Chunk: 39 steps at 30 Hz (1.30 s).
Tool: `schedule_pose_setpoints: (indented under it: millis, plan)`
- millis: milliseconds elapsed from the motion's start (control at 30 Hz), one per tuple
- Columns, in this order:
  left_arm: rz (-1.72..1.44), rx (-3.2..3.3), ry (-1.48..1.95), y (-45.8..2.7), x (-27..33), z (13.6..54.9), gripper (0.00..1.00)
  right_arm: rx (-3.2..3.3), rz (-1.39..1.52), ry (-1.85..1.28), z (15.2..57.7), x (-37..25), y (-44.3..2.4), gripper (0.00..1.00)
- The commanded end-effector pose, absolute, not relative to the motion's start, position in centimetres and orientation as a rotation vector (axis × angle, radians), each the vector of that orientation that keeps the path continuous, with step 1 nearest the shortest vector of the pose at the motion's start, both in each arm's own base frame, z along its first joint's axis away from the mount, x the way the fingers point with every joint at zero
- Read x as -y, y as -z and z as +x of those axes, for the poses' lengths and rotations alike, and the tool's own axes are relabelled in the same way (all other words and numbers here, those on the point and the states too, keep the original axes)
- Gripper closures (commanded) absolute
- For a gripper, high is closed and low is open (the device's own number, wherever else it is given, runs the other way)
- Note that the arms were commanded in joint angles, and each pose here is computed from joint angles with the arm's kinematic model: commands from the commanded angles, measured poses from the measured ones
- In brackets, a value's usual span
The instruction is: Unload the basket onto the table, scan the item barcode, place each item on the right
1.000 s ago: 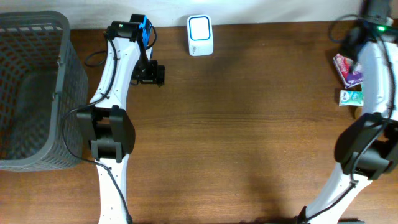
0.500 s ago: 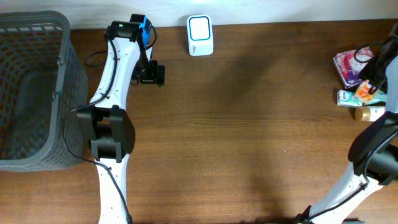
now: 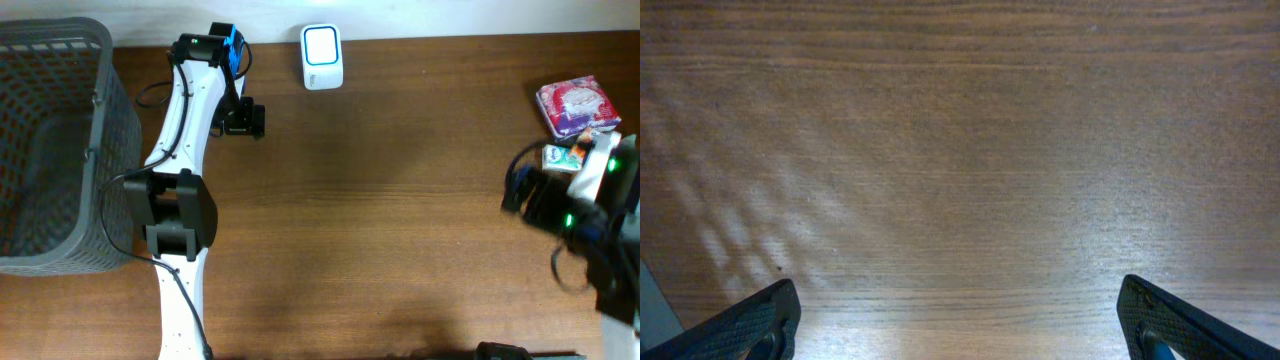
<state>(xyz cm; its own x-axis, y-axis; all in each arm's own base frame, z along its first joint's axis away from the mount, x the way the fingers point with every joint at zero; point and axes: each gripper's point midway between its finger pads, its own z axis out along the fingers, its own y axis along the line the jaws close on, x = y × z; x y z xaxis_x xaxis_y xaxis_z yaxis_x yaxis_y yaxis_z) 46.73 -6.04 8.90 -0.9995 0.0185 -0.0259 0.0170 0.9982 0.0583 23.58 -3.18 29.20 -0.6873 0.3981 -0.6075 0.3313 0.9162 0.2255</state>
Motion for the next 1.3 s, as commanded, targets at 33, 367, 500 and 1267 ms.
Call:
schedule_pose_setpoints:
  millis: [33, 367, 500, 1267]
  plan:
    - [0.012, -3.12, -0.108, -8.6, 5.8, 46.7, 0.01, -2.532, 0.533, -0.181, 19.4, 1.5, -27.0, 0.01]
    - [0.012, -3.12, -0.108, -8.6, 5.8, 46.7, 0.01, -2.651, 0.562, -0.196, 19.6, 1.3, -25.2, 0.01]
    - [0.012, -3.12, -0.108, -8.6, 5.8, 46.7, 0.01, -2.631, 0.479, -0.177, 19.1, 1.2, -25.8, 0.01]
    - [0.011, -3.12, -0.109, -8.6, 5.8, 46.7, 0.01, -1.817, 0.0, -0.236, 23.6, -3.0, -19.2, 0.01]
